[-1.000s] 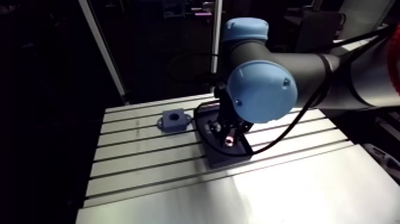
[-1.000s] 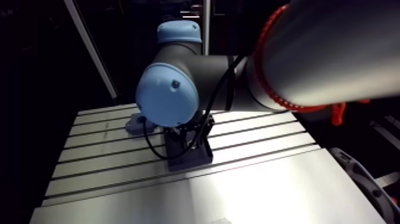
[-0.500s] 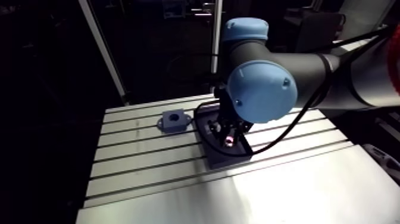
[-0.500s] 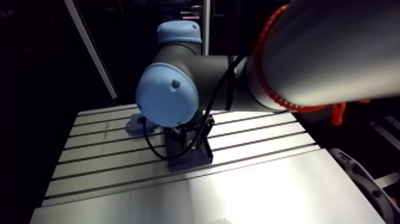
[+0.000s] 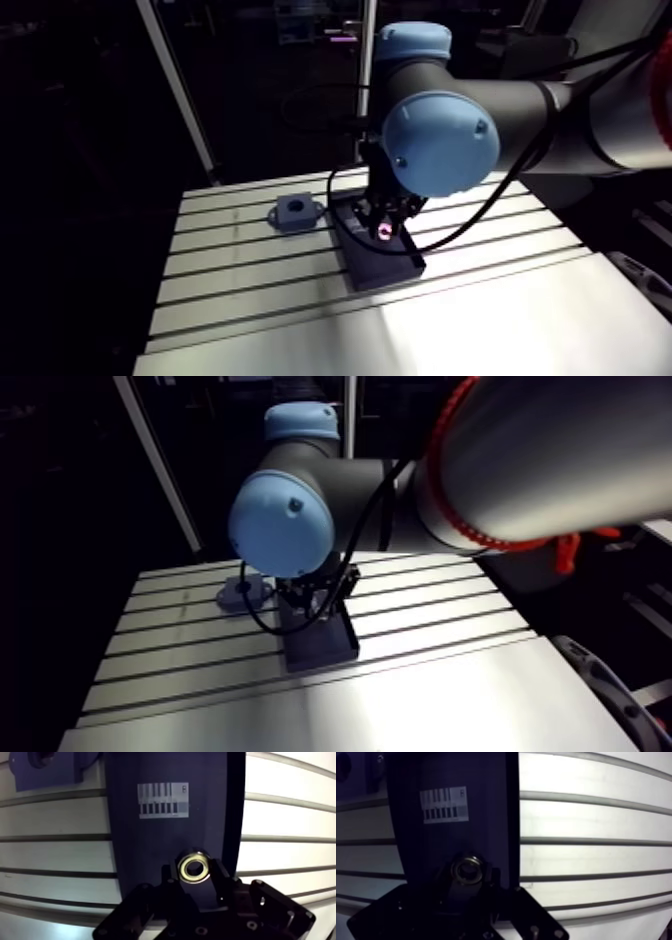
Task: Pick up the bearing and press it into the housing until flush.
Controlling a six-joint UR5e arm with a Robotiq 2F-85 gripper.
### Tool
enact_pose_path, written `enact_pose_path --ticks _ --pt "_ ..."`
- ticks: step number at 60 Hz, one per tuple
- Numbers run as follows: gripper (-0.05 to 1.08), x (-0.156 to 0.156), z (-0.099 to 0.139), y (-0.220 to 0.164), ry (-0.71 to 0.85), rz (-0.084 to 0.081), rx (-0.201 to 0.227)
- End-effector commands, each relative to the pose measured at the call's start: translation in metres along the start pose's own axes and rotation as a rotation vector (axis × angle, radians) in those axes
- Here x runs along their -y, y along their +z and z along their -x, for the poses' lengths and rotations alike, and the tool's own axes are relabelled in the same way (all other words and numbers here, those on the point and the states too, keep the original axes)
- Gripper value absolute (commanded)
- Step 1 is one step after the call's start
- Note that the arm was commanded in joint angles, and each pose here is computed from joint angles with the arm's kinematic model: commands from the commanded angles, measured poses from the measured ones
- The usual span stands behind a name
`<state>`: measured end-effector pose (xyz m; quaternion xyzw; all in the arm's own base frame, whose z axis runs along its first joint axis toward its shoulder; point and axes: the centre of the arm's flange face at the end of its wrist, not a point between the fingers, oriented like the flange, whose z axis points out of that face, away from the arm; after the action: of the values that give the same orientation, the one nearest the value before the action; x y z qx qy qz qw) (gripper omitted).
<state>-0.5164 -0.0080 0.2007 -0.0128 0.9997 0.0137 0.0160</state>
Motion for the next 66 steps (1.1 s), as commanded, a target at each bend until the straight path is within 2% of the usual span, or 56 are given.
enact_pose_path --ticks 1,6,13,23,37,43,45,53,66 --pt "0.67 0.009 -0.006 -0.028 -0.015 0.006 -0.028" --pt "0.69 0.011 -0.008 -0.034 -0.016 0.006 -0.027" --pt "0.71 0.015 -0.013 -0.04 -0.009 0.001 0.0" --pt "0.75 0.019 -0.024 -0.058 0.012 0.004 0.012" --pt "0.76 0.047 -0.045 -0.083 0.023 0.004 0.051" --pt "0.77 0.067 -0.053 -0.087 0.015 0.011 0.065" --pt "0.77 0.081 -0.058 -0.089 0.001 0.019 0.06" --pt "0.77 0.107 -0.069 -0.085 -0.014 0.039 0.057" --pt "0.78 0.142 -0.088 -0.074 -0.048 0.045 0.054"
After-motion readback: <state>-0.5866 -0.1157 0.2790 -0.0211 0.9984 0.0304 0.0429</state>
